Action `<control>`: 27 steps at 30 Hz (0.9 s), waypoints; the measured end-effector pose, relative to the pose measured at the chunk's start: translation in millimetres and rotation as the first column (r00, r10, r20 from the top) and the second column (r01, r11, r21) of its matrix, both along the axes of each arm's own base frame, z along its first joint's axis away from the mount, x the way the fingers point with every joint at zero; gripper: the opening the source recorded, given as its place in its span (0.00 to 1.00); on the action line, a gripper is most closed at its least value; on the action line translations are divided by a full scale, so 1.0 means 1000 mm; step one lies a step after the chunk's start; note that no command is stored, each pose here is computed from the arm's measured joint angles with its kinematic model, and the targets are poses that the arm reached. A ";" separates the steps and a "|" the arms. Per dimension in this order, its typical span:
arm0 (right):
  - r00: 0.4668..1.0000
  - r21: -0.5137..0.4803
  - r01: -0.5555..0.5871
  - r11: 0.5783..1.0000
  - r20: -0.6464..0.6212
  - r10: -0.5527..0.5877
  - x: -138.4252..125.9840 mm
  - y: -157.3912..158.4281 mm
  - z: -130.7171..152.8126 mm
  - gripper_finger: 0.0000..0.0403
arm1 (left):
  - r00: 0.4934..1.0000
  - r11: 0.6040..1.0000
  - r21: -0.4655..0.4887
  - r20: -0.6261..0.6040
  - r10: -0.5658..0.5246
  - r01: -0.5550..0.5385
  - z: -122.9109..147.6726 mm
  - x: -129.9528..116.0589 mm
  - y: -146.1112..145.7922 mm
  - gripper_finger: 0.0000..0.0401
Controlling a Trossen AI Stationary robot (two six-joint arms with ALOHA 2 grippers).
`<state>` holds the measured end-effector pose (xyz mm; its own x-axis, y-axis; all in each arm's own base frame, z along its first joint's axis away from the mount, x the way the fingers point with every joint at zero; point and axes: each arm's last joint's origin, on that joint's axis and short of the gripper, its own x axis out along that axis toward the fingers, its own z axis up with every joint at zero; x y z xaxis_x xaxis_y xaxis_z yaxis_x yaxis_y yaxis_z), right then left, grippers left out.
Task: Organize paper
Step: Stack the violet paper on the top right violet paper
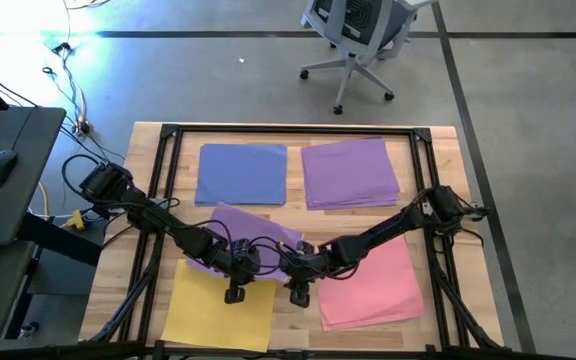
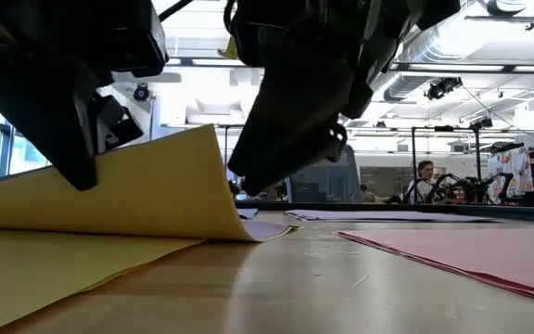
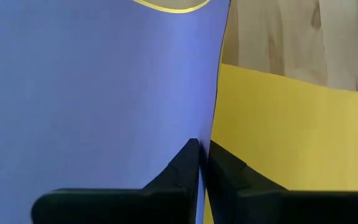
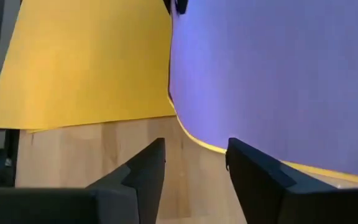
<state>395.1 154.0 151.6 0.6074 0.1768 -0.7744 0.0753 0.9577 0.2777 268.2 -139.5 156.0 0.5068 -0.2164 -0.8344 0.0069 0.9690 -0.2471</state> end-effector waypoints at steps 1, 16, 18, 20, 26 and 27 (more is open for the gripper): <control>1.000 -0.001 -0.011 1.000 0.007 0.011 0.000 0.000 0.000 0.37 | 1.000 1.000 0.001 0.000 -0.002 0.002 0.000 0.000 0.000 0.00; 0.984 0.029 0.002 1.000 0.176 -0.007 0.014 -0.020 0.028 0.31 | 0.996 0.993 0.087 0.035 -0.087 0.084 0.000 0.000 0.001 0.00; 0.987 0.024 0.002 1.000 0.159 -0.006 0.014 -0.021 0.025 0.31 | 0.996 0.993 0.087 0.032 -0.086 0.083 0.000 0.000 0.001 0.00; 0.987 0.031 -0.010 0.999 0.161 0.005 0.014 -0.020 0.024 0.31 | 0.996 0.993 0.087 0.033 -0.086 0.083 0.000 0.000 0.001 0.00; 0.987 0.042 -0.035 0.999 0.158 0.028 0.016 -0.019 0.020 0.31 | 0.996 0.993 0.088 0.033 -0.080 0.077 0.000 0.001 0.003 0.00; 0.988 0.048 -0.020 0.999 0.152 0.012 0.016 -0.020 0.018 0.31 | 0.996 0.993 0.088 0.033 -0.079 0.076 0.000 0.001 0.003 0.00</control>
<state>411.5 134.4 169.7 0.7137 0.2233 -0.6639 0.0135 0.9433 0.3318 269.6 -136.5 156.2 0.5217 -0.1841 -0.8330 0.0906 0.9829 -0.1605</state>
